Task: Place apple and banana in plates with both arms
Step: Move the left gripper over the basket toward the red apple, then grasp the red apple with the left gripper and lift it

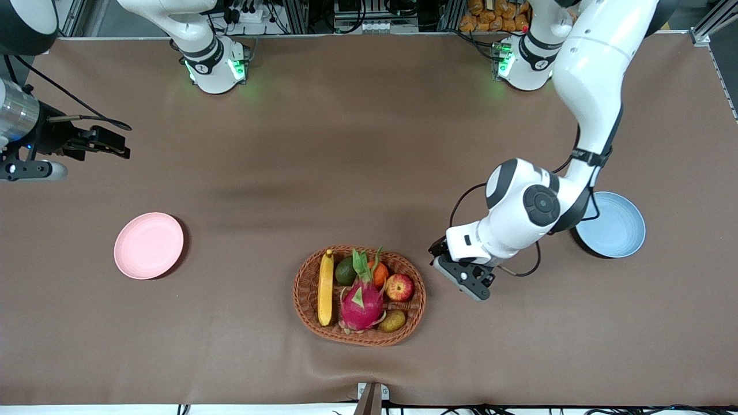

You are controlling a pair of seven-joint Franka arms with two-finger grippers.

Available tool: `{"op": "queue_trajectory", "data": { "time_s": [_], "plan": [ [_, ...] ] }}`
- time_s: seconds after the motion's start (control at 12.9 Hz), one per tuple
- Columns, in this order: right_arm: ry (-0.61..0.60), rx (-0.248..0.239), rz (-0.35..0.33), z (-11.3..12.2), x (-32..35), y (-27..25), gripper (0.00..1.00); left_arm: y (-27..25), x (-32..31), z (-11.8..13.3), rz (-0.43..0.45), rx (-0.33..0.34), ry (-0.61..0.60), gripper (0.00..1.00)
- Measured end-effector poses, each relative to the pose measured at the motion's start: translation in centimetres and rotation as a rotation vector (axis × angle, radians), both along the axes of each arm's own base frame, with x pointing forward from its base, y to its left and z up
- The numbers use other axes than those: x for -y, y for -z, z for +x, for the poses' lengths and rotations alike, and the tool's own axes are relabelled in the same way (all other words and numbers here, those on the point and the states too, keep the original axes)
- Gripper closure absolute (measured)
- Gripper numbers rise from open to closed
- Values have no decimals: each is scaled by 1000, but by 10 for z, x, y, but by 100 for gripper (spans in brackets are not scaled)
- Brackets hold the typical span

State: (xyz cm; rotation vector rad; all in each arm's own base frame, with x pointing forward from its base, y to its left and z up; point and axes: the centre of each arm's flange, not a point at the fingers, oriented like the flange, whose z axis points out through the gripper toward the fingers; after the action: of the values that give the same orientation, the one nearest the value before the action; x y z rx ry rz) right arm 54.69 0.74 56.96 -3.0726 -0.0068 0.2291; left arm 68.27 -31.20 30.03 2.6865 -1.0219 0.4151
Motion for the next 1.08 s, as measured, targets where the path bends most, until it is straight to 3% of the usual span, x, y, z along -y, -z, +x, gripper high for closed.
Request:
{"op": "queue_trajectory", "data": {
  "time_s": [0.46, 0.85, 1.08],
  "plan": [
    [-11, 1, 37, 26, -18, 38, 0, 18, 33, 2, -50, 76, 32, 0],
    [-2, 4, 84, 30, -24, 42, 0, 47, 66, -3, -91, 136, 56, 0],
    [-1, 15, 111, 32, -29, 40, 0, 53, 81, -10, -95, 140, 78, 0]
  ]
}}
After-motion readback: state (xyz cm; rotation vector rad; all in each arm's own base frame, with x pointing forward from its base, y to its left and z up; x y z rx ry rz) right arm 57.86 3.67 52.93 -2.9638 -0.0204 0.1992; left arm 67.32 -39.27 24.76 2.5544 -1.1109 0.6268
